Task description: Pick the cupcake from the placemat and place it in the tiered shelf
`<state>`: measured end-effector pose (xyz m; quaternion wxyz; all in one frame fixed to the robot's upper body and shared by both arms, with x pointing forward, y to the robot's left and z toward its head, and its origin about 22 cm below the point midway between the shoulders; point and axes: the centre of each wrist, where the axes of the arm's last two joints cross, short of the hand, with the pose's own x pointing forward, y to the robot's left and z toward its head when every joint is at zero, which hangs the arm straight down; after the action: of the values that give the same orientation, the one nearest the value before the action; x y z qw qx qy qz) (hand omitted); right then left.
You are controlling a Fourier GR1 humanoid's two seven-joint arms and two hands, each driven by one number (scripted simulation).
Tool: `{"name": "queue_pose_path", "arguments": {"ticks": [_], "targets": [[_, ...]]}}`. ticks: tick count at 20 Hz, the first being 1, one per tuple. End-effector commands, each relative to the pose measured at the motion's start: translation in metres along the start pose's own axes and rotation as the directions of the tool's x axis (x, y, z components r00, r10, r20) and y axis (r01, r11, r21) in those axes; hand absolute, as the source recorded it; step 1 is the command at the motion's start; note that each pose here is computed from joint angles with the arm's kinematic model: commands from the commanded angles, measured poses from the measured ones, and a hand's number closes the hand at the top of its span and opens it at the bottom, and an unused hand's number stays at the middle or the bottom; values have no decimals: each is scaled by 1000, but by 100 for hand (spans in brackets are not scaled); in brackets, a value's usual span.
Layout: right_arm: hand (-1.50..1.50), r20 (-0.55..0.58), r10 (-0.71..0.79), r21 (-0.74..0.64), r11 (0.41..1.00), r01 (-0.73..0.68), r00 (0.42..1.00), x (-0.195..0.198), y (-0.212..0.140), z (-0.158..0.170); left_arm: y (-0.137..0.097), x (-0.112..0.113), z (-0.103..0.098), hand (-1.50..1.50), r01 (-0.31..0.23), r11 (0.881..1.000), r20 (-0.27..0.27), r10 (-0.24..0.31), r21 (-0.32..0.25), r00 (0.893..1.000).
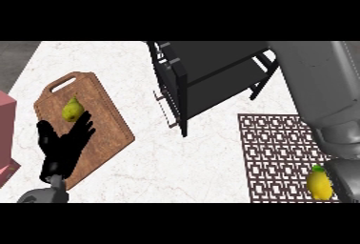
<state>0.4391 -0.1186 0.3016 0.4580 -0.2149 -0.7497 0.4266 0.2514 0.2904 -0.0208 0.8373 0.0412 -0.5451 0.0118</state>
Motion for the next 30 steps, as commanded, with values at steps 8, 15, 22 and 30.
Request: {"name": "queue_pose_path", "arguments": {"ticks": [8, 15, 22, 30], "targets": [[-150, -80, -389, -134, 917, 377, 918, -5, -14, 2, 12, -17, 8, 0, -8, 1000, -47, 9, 10, 999], [-150, -48, -637, -215, 758, 615, 769, -18, -46, -2, -9, -1, -6, 0, -12, 1000, -17, 12, 7, 1000], [-150, -20, -670, -460, 665, 588, 742, -26, -86, 8, 0, -15, -7, 0, -14, 1000, -46, 14, 3, 999], [-150, -61, -738, -668, 531, 522, 672, -95, -141, 56, 25, 3, 0, 0, -20, 1000, -22, 20, 5, 1000]]}}
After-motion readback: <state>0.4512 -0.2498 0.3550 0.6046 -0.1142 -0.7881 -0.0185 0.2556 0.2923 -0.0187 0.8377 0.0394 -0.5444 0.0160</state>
